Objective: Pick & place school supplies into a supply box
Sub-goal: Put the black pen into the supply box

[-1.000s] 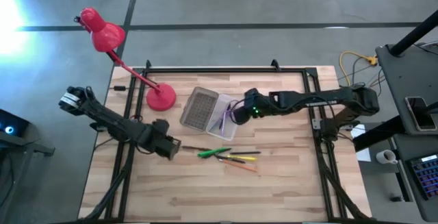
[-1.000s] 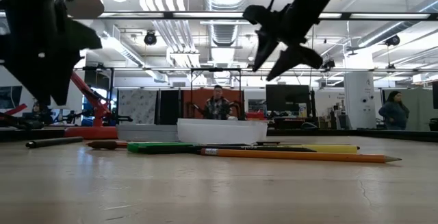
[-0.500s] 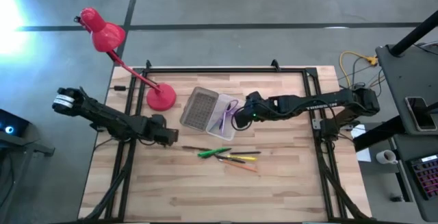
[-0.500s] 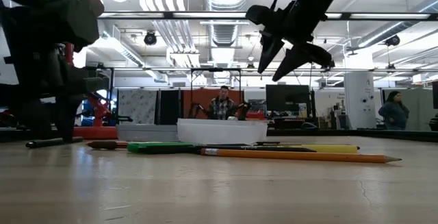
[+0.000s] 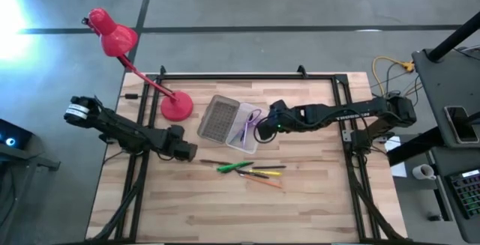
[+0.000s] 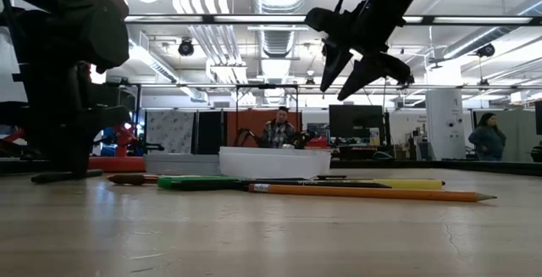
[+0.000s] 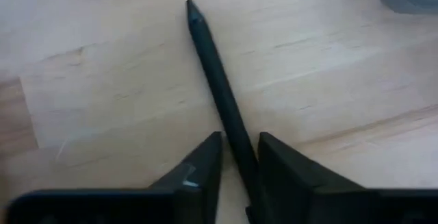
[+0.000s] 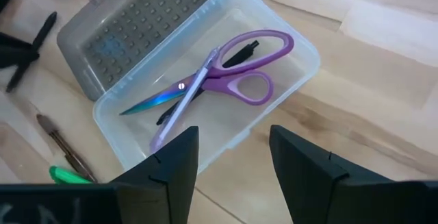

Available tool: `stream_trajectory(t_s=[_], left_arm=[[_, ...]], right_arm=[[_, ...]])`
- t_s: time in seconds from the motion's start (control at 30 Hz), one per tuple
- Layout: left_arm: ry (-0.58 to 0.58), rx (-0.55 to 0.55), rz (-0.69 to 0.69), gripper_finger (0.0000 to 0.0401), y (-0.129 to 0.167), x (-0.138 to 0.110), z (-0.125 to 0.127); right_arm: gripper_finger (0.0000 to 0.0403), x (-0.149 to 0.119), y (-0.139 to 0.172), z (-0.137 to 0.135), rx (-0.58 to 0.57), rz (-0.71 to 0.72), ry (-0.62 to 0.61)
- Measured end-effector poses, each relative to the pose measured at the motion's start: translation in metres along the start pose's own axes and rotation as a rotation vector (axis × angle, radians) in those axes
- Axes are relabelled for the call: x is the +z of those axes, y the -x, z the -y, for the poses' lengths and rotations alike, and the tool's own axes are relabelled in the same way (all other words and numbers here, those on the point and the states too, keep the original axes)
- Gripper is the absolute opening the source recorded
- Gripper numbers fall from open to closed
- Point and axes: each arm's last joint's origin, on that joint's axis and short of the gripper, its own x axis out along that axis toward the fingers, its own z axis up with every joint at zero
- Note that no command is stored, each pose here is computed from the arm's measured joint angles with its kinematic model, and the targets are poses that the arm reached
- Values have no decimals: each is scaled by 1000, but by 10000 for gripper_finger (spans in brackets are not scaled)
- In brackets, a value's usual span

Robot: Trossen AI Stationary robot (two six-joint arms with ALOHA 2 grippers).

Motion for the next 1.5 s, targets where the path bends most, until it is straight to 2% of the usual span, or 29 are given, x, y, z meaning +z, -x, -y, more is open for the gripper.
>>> stream_trajectory(t_s=[0.1, 0.2, 0.3, 0.37, 0.47, 0.53, 0.6, 0.67, 0.77, 0.83, 1.03, 1.17, 1.37, 1.43, 1.5], left_arm=[[5, -27, 3, 19, 2, 1, 1], [14, -54, -7, 16, 8, 3, 5], [35, -142, 0, 15, 29, 11, 18], [50, -292, 32, 12, 52, 20, 36], [-2, -535, 183, 12, 94, 37, 59], [-41, -621, 245, 12, 110, 48, 73], [-39, -654, 274, 12, 124, 60, 83], [-38, -639, 303, 12, 132, 73, 92], [-68, -557, 309, 12, 126, 87, 104], [-103, -560, 310, 12, 126, 95, 115], [-205, -562, 330, 12, 133, 109, 147], [-224, -584, 354, 12, 149, 111, 155], [-226, -528, 346, 12, 161, 94, 140], [-204, -532, 349, 12, 168, 85, 132], [-176, -557, 355, 12, 174, 75, 126]], right_arm=[[171, -1, 2, 0, 11, -13, 33], [171, -7, 16, -3, 37, -18, 52], [171, -15, 37, -2, 1, 19, 69], [171, -19, 51, 2, -34, 46, 70], [170, -20, 70, 14, -78, 78, 56], [167, -19, 82, 23, -106, 94, 44], [161, -18, 92, 29, -115, 126, 26], [153, -16, 101, 36, -125, 147, 18], [142, -16, 107, 43, -133, 139, -7], [135, -19, 107, 47, -158, 111, -8], [118, -36, 102, 69, -317, -74, -40], [108, -56, 78, 81, -329, -197, 4], [62, -74, 22, 75, -148, -181, 4], [48, -74, 4, 75, -169, -179, 9], [39, -73, -14, 79, -239, -202, 33]])
